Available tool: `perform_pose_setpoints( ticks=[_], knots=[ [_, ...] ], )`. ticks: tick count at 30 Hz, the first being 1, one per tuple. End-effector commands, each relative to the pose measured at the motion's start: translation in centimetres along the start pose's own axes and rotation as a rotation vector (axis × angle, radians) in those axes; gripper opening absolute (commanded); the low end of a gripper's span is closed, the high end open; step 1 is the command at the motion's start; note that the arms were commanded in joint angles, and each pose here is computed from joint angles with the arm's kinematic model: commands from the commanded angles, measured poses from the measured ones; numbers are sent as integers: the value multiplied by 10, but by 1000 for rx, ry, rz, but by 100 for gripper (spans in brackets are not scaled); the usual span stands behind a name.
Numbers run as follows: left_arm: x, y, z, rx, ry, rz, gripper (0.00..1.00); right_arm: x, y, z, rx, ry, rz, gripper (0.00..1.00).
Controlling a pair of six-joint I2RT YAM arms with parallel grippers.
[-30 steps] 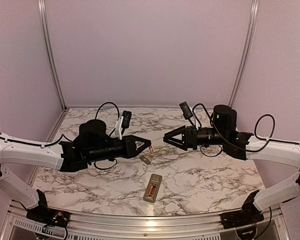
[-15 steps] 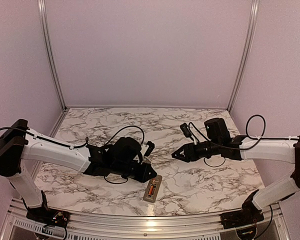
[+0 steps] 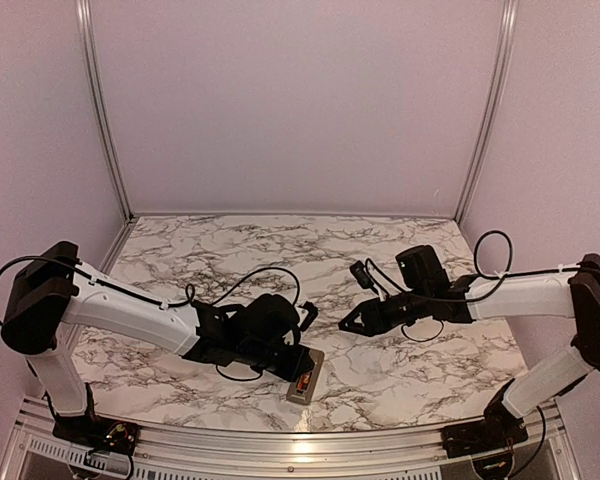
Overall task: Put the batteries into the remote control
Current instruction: Place the battery in the battery compartment.
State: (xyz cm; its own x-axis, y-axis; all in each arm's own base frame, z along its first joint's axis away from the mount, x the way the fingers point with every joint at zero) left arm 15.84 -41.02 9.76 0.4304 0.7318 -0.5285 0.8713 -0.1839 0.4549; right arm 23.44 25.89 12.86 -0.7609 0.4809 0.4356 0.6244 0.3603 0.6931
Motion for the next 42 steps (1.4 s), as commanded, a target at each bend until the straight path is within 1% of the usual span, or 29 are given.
perform_pose_setpoints(
  ticks=[1,9,21,27,31,35,39,42],
  knots=[
    [1,-1,6,-14,42,30,0,6,-4,8,22,15,-42,39],
    [5,-8,12,-11,66,47,0,12,-10,18,52,29,-53,39],
    [9,-17,14,3,93,74,1,12,-6,21,53,31,-64,38],
    [4,-11,6,-9,100,90,15,12,-6,21,54,32,-66,38],
    [-3,-3,-5,-33,91,97,30,14,-5,22,54,35,-73,37],
    [-11,4,-17,-67,59,93,41,19,-3,24,58,41,-90,33],
    [-15,9,-32,-104,14,78,42,26,-1,25,63,55,-123,27],
    [-12,2,-42,-132,-45,69,41,33,0,26,71,79,-150,24]
  ],
)
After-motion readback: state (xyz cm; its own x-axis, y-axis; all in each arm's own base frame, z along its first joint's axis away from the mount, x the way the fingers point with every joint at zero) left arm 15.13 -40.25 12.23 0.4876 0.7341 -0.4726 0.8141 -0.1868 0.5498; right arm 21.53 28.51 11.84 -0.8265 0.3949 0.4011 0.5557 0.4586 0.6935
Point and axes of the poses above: each gripper's point midway between its finger pads, its own z axis out along the fingers, its own x axis along the line the jaws close on, y = z × x, the point moved 4 cm from there along -z, back along the fingers, and after that the axes turned 12 degrees about -z, right-handed, at the moved point
